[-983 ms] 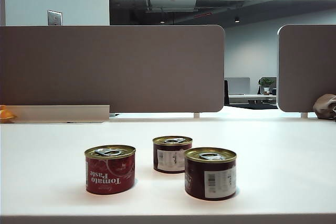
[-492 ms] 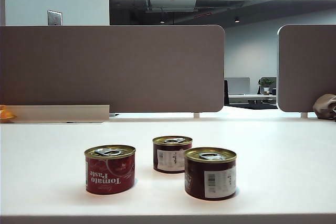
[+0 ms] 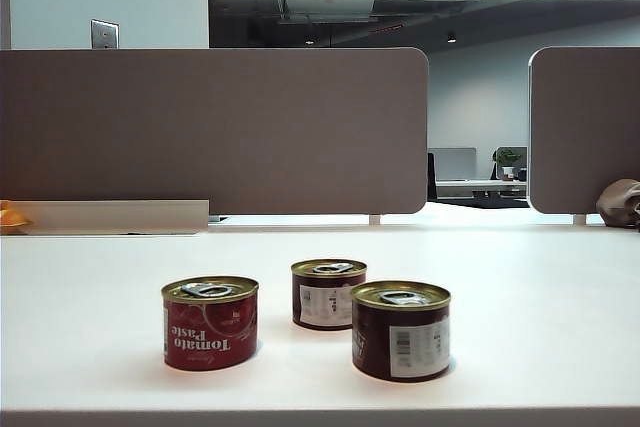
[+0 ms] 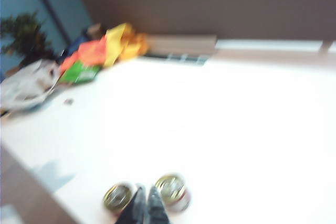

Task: Pick up the cans one by one and stack them together.

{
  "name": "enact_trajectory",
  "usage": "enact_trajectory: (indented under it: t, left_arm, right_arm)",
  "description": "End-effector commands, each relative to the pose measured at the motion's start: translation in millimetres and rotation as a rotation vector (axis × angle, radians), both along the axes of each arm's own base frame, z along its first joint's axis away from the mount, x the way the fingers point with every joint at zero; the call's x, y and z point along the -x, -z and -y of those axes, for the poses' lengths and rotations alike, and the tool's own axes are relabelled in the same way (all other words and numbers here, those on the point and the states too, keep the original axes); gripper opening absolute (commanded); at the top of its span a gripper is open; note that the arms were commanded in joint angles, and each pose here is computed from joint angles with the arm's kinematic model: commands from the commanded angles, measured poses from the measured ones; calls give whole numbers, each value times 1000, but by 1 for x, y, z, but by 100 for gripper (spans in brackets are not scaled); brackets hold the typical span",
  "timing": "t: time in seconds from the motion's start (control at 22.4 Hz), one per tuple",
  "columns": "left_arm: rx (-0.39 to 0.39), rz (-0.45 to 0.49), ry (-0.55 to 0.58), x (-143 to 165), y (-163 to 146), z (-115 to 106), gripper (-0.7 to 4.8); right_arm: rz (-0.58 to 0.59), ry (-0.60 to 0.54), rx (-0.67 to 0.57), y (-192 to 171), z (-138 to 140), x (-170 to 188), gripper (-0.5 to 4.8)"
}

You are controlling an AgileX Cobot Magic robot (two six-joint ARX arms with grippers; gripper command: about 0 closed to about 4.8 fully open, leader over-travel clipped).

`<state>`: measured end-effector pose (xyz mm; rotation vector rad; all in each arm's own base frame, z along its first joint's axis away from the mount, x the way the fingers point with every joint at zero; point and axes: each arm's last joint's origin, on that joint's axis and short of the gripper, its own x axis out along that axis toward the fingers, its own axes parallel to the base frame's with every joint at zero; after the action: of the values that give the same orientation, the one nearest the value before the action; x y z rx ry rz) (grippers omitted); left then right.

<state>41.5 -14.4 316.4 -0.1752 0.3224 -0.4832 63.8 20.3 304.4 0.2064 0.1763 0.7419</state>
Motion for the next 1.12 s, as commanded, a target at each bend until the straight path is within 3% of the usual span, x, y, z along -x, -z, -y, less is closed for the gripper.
enact_trajectory:
  t: [0.04, 0.13, 0.31, 0.4, 0.45, 0.58, 0.67, 0.76, 0.89, 0.98, 1.12]
  left_arm:
    - [-60, -218, 42, -28, 13, 1, 0]
    - [-118, -293, 80, -48, 20, 2, 28]
    - [-177, -406, 189, -72, 32, 13, 28]
    - [-257, -415, 265, -77, 36, 26, 28]
    - [-323, -411, 275, -77, 38, 35, 28]
    - [-447, -399, 328, -74, 42, 53, 30]
    - [-567, -370, 307, -70, 44, 63, 30]
    - [-669, -333, 254, -67, 45, 70, 30]
    - [-689, -331, 241, -65, 46, 70, 30]
    - [-700, -326, 207, -66, 45, 69, 30]
    - [-732, -312, 171, -65, 45, 66, 30]
  right_arm:
    - [-94, -52, 56, -7, -1, -14, 14]
    - [-143, -93, 74, -4, -5, -26, 20]
    - [-347, -242, 164, 18, -32, -59, 57]
    - [-372, -276, 330, 31, -58, -68, 123]
    - [-370, -291, 449, 39, -77, -70, 131]
    - [-343, -353, 644, 51, -117, -74, 132]
    - [-345, -323, 793, 57, -145, -84, 143]
    - [-401, -307, 871, 60, -164, -101, 199]
    - [-496, -288, 978, 61, -184, -127, 269]
    - [-551, -334, 972, 61, -190, -136, 319]
    - [-542, -353, 989, 62, -194, -140, 352]
